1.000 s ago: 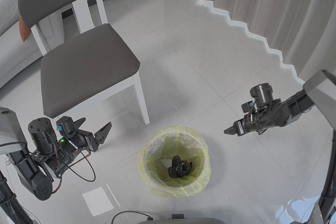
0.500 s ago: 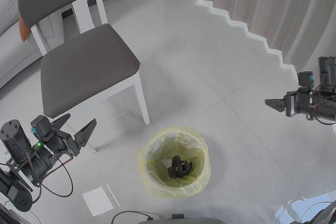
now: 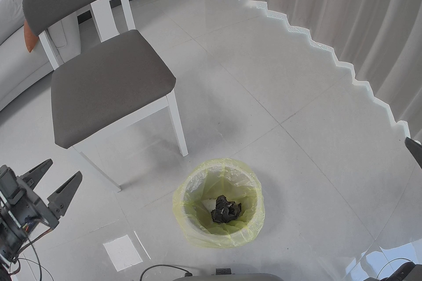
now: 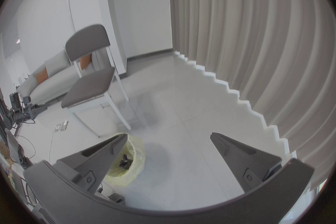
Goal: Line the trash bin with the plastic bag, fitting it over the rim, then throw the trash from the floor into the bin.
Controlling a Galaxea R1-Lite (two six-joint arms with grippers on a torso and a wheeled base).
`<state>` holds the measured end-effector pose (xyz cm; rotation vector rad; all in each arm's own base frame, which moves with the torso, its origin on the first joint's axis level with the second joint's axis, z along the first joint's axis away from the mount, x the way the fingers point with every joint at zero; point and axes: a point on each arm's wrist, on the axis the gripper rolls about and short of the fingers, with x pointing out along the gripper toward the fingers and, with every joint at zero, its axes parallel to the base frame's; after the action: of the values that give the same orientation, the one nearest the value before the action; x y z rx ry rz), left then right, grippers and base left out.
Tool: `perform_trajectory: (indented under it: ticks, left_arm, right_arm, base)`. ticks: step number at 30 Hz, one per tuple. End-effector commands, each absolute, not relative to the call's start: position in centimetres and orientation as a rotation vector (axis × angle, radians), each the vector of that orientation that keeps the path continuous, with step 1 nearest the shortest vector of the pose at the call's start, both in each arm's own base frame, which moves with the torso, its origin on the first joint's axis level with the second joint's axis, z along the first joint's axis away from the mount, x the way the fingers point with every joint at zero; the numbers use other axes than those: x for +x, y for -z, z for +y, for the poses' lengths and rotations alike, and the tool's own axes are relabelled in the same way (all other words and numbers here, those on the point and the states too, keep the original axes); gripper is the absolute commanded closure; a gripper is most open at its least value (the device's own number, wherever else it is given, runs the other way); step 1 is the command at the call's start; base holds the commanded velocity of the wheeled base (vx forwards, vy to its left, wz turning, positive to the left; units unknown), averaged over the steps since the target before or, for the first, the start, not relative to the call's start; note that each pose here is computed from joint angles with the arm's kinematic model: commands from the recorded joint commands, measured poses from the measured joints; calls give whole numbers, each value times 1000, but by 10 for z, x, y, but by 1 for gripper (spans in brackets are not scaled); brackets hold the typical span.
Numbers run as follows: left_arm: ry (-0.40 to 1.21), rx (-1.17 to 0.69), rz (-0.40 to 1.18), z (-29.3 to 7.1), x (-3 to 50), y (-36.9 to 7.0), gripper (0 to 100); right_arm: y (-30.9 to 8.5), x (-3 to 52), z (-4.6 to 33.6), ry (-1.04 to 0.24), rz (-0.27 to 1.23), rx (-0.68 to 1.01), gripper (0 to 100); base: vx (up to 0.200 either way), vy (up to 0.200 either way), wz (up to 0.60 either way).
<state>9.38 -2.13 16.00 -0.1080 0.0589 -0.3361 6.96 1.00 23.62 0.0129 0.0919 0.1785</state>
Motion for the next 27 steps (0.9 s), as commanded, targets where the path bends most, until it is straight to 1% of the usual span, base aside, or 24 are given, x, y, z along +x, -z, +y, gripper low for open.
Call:
perform_trajectory:
  ticks: [1, 3, 6, 9, 12, 14, 16, 20, 21, 27]
  left_arm:
    - [275, -75, -220, 0, -34, -147, 0]
    - [224, -74, -226, -1, -35, -147, 0]
    - [208, -63, -225, -3, -36, -141, 0]
    - [219, -54, -168, -5, -35, -113, 0]
    - [196, -46, -100, -4, -26, -93, 0]
    - [152, -37, -69, -3, -23, -83, 0]
    - [87, -33, -51, -2, -23, -81, 0]
    - [-11, -5, -11, 0, -23, -77, 0]
    - [-23, -4, 15, 1, -23, -74, 0]
    - [-25, -8, 5, 1, -23, -75, 0]
  right_arm:
    - [-160, -50, 1, -161, -210, 106, 0]
    - [-155, -51, 4, -108, -210, 107, 0]
    - [-148, -46, 4, -104, -188, 110, 0]
    - [-128, -38, 4, -125, -109, 106, 0]
    - [-100, -28, 3, -155, -22, 90, 0]
    - [-83, -25, 3, -143, -10, 50, 0]
    - [-83, -24, 3, -138, -37, 60, 0]
    - [-84, -23, 1, -78, -70, 42, 0]
    - [-84, -23, 1, -64, -71, 21, 0]
    - [-84, -23, 0, -11, -82, -37, 0]
  base:
    - [0, 0, 0]
    - [0, 0, 0]
    - [0, 0, 0]
    - [0, 0, 0]
    - [0, 0, 0]
    - [0, 0, 0]
    - [0, 0, 0]
    - [0, 0, 0]
    - [0, 0, 0]
    - [0, 0, 0]
